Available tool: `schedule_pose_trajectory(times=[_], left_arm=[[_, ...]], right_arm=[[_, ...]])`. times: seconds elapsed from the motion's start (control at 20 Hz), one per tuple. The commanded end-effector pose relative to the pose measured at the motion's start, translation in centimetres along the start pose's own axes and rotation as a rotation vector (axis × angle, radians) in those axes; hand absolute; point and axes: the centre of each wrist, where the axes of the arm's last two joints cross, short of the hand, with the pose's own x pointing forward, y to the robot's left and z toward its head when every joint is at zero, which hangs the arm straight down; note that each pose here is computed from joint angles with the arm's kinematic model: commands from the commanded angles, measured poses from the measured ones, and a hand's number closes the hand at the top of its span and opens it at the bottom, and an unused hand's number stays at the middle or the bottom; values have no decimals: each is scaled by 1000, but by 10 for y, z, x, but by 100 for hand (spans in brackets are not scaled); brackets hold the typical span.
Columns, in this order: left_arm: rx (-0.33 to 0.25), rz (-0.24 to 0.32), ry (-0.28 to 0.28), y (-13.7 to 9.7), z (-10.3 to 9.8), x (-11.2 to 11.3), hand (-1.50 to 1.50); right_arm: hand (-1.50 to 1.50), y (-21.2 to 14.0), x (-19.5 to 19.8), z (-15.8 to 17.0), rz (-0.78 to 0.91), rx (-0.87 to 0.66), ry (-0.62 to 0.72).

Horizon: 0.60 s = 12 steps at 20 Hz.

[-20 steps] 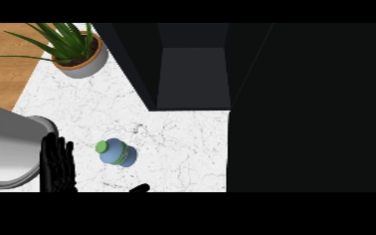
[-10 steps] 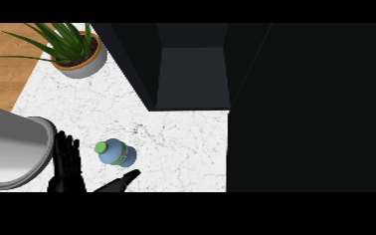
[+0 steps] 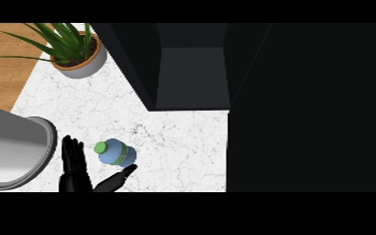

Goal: Pick up the bottled water, place it into the cabinet and close the cabinet

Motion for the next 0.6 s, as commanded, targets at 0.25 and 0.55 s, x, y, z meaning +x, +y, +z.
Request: schedule_pose_trajectory(times=[0.25, 0.55], left_arm=[[-111, 128, 40, -6, 9, -49, -150], [-140, 215, 54, -15, 6, -73, -150]], right_arm=[[-150, 4, 43, 10, 3, 18, -51], [-150, -1, 28, 2, -13, -1, -50]])
